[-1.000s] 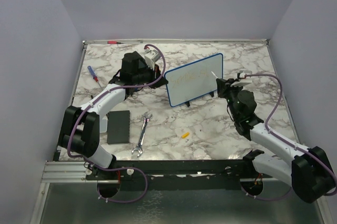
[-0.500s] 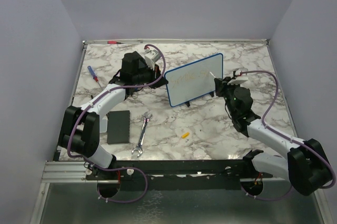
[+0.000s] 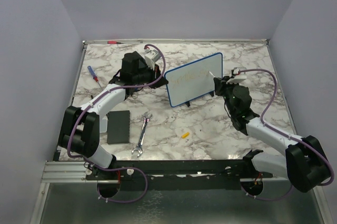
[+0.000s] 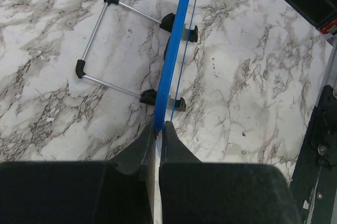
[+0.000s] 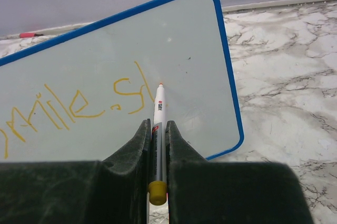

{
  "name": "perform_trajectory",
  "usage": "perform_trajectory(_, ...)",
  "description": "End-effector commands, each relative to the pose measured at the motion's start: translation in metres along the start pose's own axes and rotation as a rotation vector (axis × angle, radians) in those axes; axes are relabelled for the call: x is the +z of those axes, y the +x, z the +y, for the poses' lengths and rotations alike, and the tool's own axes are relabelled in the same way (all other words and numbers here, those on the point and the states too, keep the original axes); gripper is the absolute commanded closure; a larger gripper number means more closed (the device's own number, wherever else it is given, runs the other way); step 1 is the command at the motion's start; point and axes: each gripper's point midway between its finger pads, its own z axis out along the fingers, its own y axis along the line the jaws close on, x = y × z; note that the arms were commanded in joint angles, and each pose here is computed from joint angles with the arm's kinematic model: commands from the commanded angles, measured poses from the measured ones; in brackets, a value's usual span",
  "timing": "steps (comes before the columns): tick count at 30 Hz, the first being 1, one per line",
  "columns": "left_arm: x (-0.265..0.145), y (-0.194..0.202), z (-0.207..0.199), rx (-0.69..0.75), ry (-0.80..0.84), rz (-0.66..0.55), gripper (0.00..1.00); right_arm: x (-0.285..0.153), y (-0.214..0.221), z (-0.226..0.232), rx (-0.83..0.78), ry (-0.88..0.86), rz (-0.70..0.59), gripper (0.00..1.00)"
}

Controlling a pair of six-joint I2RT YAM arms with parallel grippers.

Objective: Write a sentence on the whiteboard

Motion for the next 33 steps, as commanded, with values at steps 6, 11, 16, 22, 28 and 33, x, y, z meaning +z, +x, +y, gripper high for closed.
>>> perform_trajectory(6,-0.002,0.002,-0.008,0.012,0.011,0.007,1.0,0.004,-0.014,0.014,-0.009,-0.073,-0.036,0.99)
perform_trajectory(11,-0.002,0.002,-0.008,0.01,0.011,0.008,1.0,0.002,-0.011,0.017,-0.007,-0.097,-0.029,0.99)
perform_trajectory(16,-0.002,0.003,-0.008,0.009,0.011,0.009,1.0,0.001,-0.008,0.018,-0.006,-0.104,-0.018,0.99)
perform_trajectory(22,-0.001,0.004,-0.008,0.007,0.011,0.011,1.0,-0.002,-0.007,0.018,-0.006,-0.106,-0.012,0.99)
perform_trajectory(28,-0.002,0.003,-0.007,0.008,0.009,0.01,1.0,-0.014,-0.019,0.0,0.037,-0.01,-0.044,0.99)
perform_trajectory(33,-0.001,0.003,-0.008,0.008,0.012,0.01,1.0,-0.015,-0.018,-0.015,0.009,0.06,-0.037,0.99)
